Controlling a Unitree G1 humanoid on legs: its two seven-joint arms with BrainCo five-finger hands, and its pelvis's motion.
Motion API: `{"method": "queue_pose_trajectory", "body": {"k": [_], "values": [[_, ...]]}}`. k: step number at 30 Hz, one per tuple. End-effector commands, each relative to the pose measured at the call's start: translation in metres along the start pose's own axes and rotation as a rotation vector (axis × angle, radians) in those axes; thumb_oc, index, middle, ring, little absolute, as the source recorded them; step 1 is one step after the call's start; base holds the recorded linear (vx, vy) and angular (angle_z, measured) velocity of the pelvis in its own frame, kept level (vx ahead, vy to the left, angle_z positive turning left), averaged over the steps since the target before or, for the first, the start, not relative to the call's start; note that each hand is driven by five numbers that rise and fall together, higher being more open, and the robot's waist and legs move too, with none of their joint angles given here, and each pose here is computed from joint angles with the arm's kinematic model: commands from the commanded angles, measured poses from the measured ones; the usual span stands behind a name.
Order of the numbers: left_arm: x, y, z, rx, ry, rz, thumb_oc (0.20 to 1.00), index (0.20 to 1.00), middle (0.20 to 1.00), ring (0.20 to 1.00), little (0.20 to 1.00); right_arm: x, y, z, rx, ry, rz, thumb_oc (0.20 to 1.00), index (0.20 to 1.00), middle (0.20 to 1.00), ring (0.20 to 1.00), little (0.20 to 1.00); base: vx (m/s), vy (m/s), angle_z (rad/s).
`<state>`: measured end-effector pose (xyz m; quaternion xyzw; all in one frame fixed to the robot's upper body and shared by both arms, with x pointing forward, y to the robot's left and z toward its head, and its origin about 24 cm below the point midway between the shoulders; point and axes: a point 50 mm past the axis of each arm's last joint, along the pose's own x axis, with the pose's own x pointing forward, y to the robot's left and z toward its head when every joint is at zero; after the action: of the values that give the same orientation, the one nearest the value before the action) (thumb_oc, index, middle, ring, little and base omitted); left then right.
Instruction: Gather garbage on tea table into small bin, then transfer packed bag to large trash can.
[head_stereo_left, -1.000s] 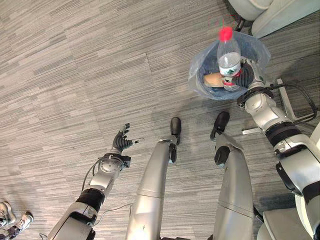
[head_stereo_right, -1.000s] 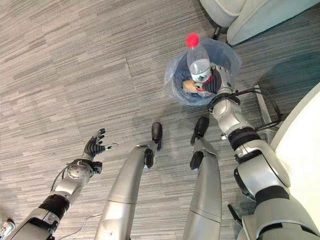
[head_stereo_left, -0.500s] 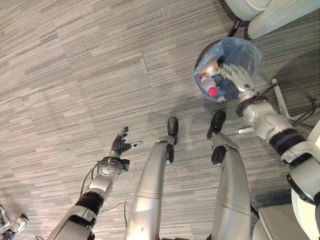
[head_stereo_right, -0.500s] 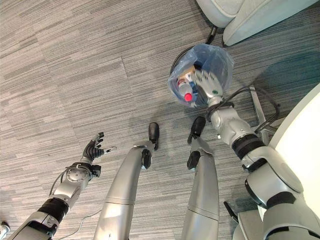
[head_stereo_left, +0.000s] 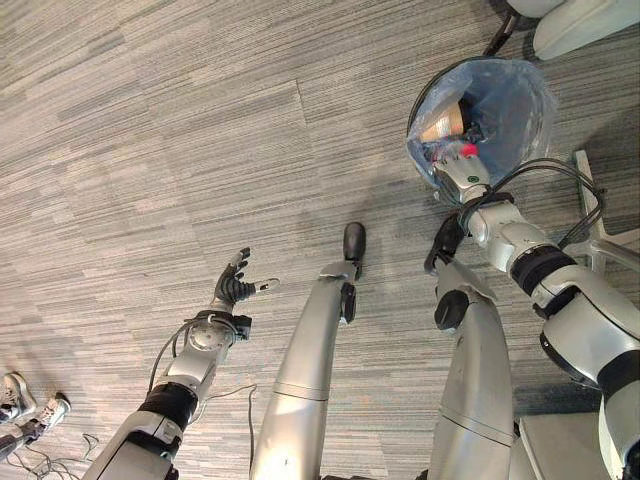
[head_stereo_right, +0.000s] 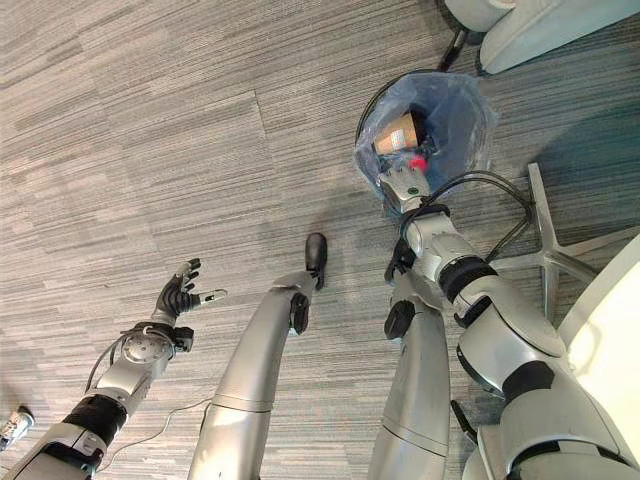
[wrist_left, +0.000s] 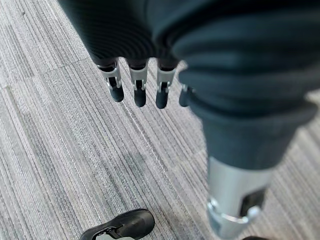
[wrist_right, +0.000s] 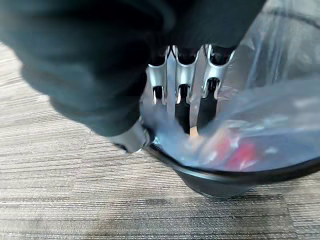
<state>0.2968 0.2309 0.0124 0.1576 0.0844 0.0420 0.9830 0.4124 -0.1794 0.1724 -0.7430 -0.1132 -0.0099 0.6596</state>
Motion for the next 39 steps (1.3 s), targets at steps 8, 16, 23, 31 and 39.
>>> {"method": "queue_pose_trajectory", "body": {"k": [8,16,23,31,39], "values": [[-0.008,0.005,-0.010,-0.016,0.020,0.040,1.000,1.000,1.000,1.000,1.000,-0.007,-0.020,-0.018,0.198,0.048,-0.139,0.200,0.200,0.200,0.200,0.200,-0.02,-0.014,-0.05],[-0.011,0.001,-0.020,-0.046,0.072,0.051,1.000,1.000,1.000,1.000,1.000,-0.020,-0.014,0.018,0.756,-0.011,-0.213,0.200,0.200,0.200,0.200,0.200,-0.03,-0.017,-0.02],[-0.012,-0.006,-0.028,-0.046,0.122,0.034,1.000,1.000,1.000,1.000,1.000,-0.050,0.015,0.057,1.346,-0.067,-0.137,0.200,0.200,0.200,0.200,0.200,-0.05,-0.027,0.05],[-0.050,-0.008,-0.075,-0.080,0.281,0.031,1.000,1.000,1.000,1.000,1.000,-0.097,0.024,0.079,1.573,-0.189,-0.083,0.200,0.200,0.200,0.200,0.200,0.05,0.007,-0.01],[-0.096,0.000,-0.110,-0.123,0.407,0.052,1.000,1.000,1.000,1.000,1.000,-0.130,0.026,0.066,1.568,-0.225,-0.068,0.200,0.200,0.200,0.200,0.200,0.11,0.061,-0.06]]}}
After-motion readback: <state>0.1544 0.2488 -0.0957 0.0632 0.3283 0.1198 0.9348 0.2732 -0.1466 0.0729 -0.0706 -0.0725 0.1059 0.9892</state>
